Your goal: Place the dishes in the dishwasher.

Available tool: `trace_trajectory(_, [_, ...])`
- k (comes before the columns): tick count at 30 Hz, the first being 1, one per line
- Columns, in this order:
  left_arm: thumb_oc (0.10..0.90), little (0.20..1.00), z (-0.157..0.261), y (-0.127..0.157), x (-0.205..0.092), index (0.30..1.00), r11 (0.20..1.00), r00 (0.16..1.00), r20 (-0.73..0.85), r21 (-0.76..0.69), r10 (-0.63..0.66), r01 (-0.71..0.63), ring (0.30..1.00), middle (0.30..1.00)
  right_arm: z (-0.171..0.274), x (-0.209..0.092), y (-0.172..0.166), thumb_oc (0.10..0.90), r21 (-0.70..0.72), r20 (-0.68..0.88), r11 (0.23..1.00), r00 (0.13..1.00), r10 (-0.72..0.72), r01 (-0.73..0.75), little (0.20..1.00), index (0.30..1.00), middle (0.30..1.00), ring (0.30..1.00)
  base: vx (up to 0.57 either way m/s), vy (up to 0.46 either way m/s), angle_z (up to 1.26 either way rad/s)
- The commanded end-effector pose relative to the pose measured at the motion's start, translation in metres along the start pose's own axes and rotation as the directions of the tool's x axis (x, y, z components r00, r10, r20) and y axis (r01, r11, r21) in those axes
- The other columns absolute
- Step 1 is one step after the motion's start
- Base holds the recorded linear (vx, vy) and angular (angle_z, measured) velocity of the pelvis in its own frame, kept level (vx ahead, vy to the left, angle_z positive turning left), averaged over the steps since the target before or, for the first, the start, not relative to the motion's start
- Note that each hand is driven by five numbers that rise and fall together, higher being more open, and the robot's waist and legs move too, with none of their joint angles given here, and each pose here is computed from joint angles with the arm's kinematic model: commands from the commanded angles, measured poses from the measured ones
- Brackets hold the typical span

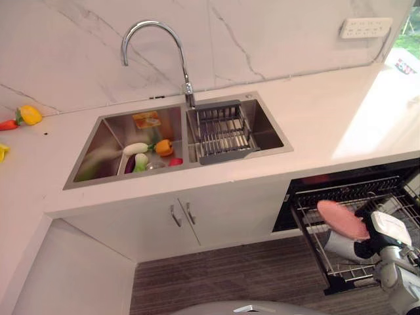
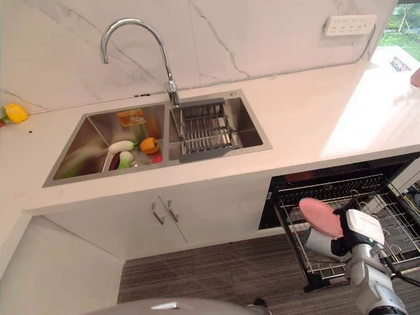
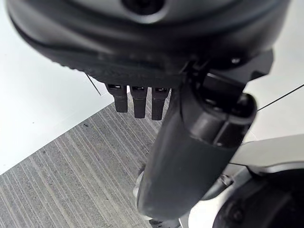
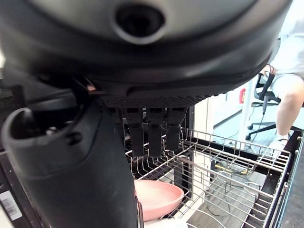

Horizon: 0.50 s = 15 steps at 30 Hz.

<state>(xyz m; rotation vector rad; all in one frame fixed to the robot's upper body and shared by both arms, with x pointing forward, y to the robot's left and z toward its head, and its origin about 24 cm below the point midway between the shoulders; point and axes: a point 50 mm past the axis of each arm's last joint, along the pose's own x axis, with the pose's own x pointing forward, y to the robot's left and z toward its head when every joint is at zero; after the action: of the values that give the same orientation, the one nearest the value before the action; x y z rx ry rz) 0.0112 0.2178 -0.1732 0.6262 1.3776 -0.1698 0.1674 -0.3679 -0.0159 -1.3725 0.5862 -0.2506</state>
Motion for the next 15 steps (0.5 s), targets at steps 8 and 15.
trace_trajectory(8, [0.800,0.900,0.017,0.037,0.007,0.900,0.993,0.993,0.010,-0.022,0.115,-0.115,0.900,0.900,-0.020,-0.002,-0.119,0.800,0.095,-0.113,0.802,0.807,-0.580,0.590,0.900,0.900,0.900,0.900,0.00,0.012,-0.05])
trace_trajectory(15, [0.800,0.900,0.019,0.031,0.006,0.900,0.991,0.993,0.012,-0.063,0.117,-0.116,0.900,0.900,-0.104,-0.049,-0.053,0.400,0.120,-0.602,0.782,0.671,-0.433,0.612,0.300,0.300,0.300,0.300,0.00,0.017,-0.17])
